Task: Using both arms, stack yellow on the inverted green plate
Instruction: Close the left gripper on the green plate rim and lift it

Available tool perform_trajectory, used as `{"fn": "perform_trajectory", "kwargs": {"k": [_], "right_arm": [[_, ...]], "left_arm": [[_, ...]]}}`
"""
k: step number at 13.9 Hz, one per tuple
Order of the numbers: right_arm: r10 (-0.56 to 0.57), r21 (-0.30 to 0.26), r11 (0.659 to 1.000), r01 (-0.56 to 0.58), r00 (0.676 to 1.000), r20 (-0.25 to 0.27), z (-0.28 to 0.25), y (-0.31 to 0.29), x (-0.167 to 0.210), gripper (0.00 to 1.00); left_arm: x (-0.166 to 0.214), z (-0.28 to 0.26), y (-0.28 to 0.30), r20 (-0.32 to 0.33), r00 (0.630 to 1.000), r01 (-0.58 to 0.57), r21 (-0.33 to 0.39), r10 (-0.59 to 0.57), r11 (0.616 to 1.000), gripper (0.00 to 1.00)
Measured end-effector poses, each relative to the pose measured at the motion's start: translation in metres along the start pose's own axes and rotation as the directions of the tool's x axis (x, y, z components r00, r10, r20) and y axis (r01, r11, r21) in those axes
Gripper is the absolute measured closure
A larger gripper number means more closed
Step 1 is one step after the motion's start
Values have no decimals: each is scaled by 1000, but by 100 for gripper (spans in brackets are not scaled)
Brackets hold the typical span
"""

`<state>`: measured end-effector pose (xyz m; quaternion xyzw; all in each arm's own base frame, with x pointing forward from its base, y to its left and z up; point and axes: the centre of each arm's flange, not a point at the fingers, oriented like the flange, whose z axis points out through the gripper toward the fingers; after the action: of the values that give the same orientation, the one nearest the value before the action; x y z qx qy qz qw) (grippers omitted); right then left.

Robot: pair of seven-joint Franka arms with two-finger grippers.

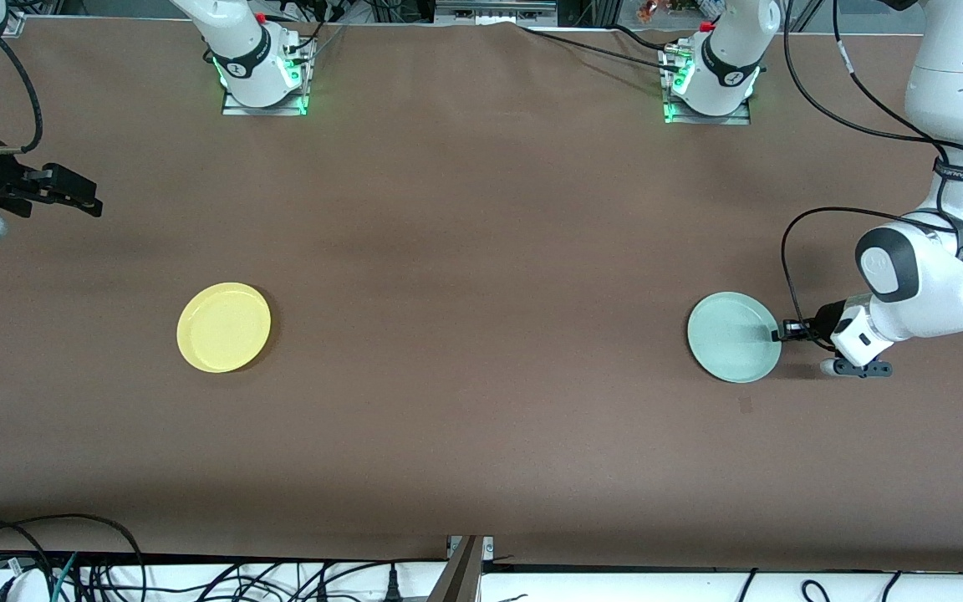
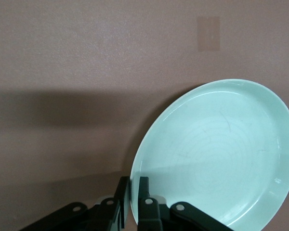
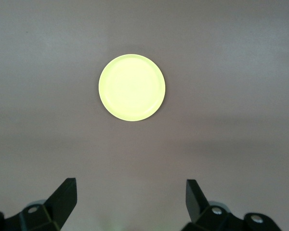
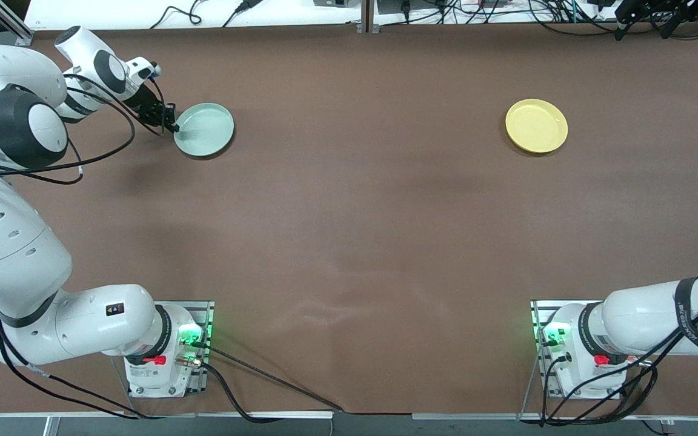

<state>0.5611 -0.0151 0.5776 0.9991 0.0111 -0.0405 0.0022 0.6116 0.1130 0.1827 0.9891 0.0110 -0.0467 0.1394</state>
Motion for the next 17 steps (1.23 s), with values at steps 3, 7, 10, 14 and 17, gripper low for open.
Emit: {"fn": "perform_trajectory", "kwargs": {"k": [3,7,10,14,17], "right_arm": [[0,0,1000,0,1000,0,0,0,0,0],[0,0,1000,0,1000,0,0,0,0,0],[0,0,1000,0,1000,0,0,0,0,0],[0,0,1000,0,1000,0,0,0,0,0],[0,0,1000,0,1000,0,0,0,0,0]], "left_arm": [[0,1,0,1,1000,-1,0,1,1000,94],[0,1,1,1,1000,-4,0,4,1000,97],[3,-1,5,-7,1000,-22,3,22,1000,97],[21,-28,40,-62,994,-84,22,85,996,97],[38,-57,85,-111,979,-168,56,173,984,97]]}}
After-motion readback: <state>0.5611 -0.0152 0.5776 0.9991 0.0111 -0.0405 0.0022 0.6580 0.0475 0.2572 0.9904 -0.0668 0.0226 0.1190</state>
